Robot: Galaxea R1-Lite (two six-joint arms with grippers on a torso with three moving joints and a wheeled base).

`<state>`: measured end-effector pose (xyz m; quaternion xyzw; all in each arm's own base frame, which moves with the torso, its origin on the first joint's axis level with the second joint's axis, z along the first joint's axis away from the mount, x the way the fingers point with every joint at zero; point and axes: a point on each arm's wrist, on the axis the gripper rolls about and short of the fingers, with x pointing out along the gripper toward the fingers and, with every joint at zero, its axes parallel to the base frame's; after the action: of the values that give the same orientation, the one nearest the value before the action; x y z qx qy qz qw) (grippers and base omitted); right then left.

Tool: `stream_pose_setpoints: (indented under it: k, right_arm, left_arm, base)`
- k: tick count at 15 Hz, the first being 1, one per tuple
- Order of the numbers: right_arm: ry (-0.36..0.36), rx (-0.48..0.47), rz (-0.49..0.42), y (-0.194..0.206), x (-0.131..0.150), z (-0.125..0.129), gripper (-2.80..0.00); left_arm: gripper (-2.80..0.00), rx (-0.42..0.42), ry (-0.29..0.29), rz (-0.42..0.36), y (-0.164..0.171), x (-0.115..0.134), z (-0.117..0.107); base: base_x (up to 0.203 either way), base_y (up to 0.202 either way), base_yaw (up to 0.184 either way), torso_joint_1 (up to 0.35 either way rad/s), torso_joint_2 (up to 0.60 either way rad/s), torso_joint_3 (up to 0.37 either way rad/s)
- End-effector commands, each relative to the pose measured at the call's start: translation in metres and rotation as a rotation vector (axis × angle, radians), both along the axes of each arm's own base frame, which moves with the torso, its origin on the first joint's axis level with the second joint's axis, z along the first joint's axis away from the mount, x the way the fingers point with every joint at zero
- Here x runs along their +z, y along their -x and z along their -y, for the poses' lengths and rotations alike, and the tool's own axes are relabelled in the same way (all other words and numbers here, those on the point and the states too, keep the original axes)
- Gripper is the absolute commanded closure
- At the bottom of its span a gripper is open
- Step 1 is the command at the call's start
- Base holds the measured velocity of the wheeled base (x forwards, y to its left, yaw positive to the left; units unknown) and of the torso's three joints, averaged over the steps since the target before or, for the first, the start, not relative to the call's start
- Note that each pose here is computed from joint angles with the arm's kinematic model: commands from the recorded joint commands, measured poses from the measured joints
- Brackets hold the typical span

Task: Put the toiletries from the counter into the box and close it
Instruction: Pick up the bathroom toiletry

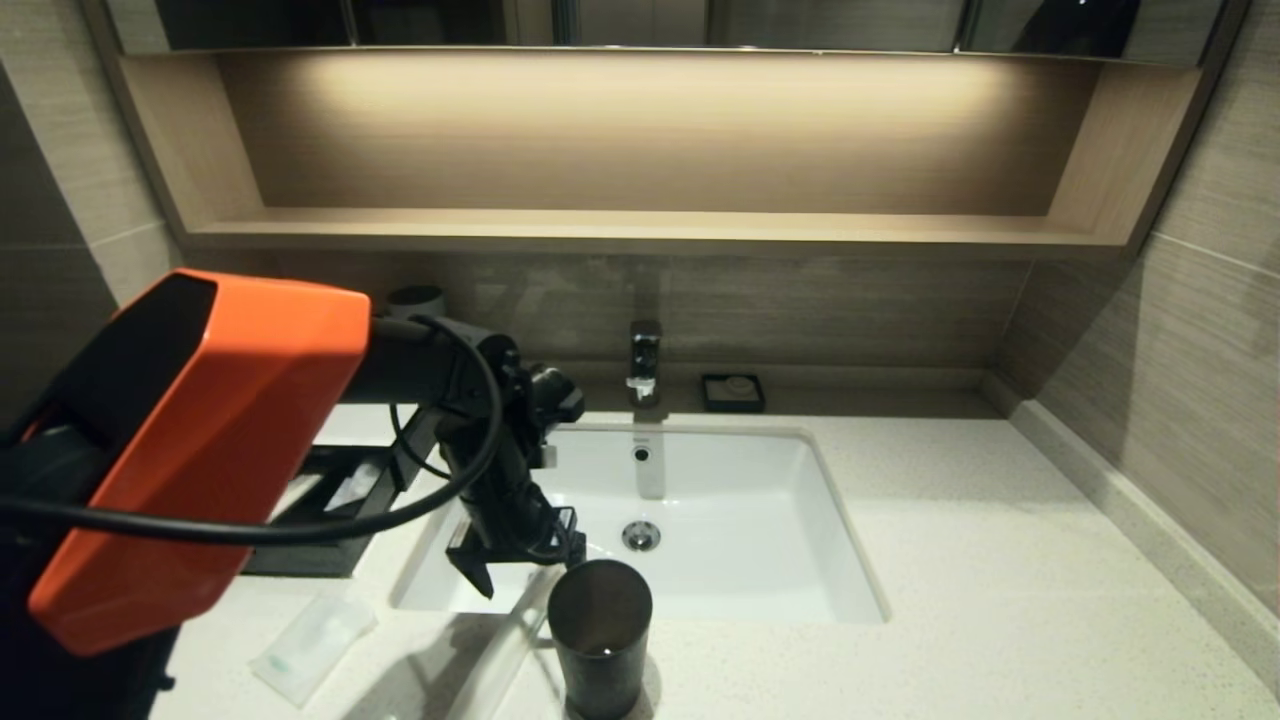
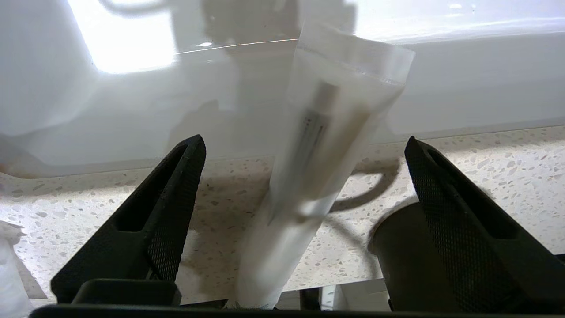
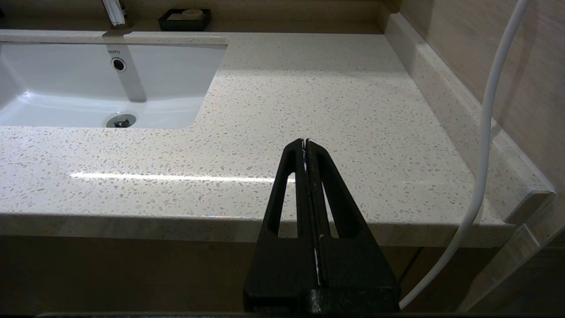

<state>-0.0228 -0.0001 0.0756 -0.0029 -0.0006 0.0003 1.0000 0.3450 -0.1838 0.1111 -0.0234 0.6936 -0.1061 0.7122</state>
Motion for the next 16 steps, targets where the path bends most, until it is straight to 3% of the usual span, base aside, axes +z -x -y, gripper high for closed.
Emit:
stream_pose_setpoints:
  k: [1, 16]
  right_arm:
    - [0.000, 0.000, -0.001, 0.000, 0.000, 0.000, 0.00]
    - [0.000, 0.001, -0.001, 0.000, 0.000, 0.000, 0.00]
  left_arm:
    - [-2.80, 0.002, -0.005, -0.011, -0.002, -0.005, 0.001]
    - [-2.80, 0.003, -0.056, -0.009, -0.005, -0.014, 0.001]
  base:
    - [0.000, 0.000, 0.000, 0.000, 0.00, 0.000]
    - [0.000, 0.000, 0.000, 0.000, 0.00, 0.000]
